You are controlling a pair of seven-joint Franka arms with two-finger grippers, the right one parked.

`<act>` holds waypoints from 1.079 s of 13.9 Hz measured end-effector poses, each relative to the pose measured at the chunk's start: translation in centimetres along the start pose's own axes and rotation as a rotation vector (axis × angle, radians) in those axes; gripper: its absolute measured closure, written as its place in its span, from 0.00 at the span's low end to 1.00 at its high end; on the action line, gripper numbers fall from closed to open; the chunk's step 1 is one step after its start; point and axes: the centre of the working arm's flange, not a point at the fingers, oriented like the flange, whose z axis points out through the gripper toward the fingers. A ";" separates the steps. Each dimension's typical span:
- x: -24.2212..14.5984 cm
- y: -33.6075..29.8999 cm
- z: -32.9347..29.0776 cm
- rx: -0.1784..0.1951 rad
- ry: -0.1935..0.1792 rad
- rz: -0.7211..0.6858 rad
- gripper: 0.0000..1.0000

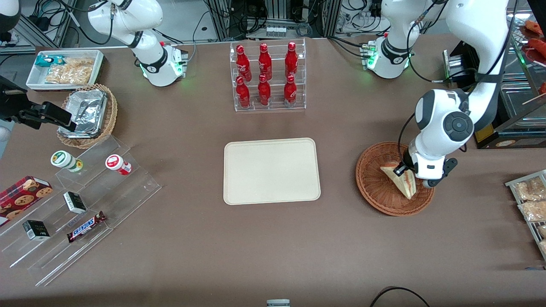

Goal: Place sandwich from basket to tray
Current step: 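Lift the sandwich and carry it over the cream tray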

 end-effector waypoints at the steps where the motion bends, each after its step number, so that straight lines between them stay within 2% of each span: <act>1: -0.5 0.8 -1.1 0.011 -0.007 0.025 0.85; 8: -10.0 9.9 -2.2 0.012 0.013 0.253 0.85; 11: -14.4 14.9 -1.5 0.041 -0.004 0.348 0.85; 15: -20.0 21.1 -0.5 0.029 0.004 0.376 0.85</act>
